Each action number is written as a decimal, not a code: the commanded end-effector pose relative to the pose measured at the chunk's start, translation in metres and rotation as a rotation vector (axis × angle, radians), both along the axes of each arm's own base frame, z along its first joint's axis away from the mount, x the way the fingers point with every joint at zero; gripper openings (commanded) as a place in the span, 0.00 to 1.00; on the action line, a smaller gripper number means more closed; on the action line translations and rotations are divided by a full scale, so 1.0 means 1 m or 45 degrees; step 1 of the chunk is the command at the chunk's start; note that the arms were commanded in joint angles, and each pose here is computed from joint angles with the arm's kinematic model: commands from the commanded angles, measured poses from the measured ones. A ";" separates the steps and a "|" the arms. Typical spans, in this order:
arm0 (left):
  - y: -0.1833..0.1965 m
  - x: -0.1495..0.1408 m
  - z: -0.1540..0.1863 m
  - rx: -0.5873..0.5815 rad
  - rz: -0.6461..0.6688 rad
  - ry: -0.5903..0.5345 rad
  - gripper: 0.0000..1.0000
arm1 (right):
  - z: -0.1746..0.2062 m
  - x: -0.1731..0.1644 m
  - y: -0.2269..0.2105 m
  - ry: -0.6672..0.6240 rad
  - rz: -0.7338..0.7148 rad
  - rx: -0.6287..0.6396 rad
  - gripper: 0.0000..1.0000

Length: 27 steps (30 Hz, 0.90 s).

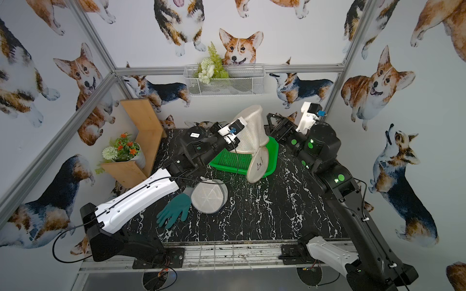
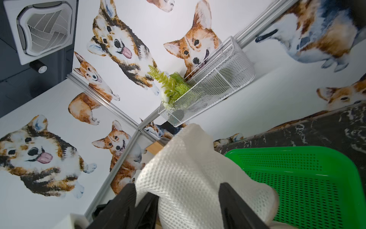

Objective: Turn the laundry bag inside out
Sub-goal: Turn over the laundry bag.

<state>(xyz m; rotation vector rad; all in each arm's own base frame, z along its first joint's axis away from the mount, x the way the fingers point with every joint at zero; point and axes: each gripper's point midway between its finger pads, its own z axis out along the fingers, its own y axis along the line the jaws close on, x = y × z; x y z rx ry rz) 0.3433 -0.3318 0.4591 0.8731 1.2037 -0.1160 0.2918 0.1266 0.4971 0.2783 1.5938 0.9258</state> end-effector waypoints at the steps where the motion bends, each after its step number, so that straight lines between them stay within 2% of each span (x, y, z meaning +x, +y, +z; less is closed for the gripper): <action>1: 0.009 -0.010 0.023 -0.347 -0.218 0.134 0.00 | -0.011 -0.018 0.006 -0.169 0.090 -0.302 0.72; 3: 0.024 -0.014 0.035 -0.515 -0.321 0.172 0.00 | -0.026 -0.028 0.006 -0.274 0.109 -0.439 0.73; 6: 0.040 -0.017 0.045 -0.652 -0.451 0.231 0.00 | -0.052 -0.036 0.002 -0.392 0.089 -0.661 0.73; 10: 0.046 -0.028 0.049 -0.700 -0.607 0.303 0.00 | -0.074 -0.031 -0.022 -0.438 -0.091 -0.959 0.72; 12: 0.047 -0.033 0.048 -0.715 -0.685 0.353 0.00 | -0.077 -0.029 -0.026 -0.488 -0.129 -1.110 0.71; 15: 0.045 -0.038 0.044 -0.714 -0.749 0.425 0.00 | -0.073 -0.029 -0.024 -0.595 -0.145 -1.254 0.68; 20: 0.044 -0.040 0.041 -0.749 -0.787 0.512 0.00 | -0.076 -0.026 -0.010 -0.740 -0.099 -1.392 0.68; 24: 0.044 -0.039 0.039 -0.771 -0.789 0.547 0.00 | -0.078 -0.035 0.019 -0.903 0.074 -1.361 0.65; 27: 0.044 -0.035 0.036 -0.783 -0.771 0.574 0.00 | -0.084 -0.035 0.029 -0.938 0.143 -1.353 0.64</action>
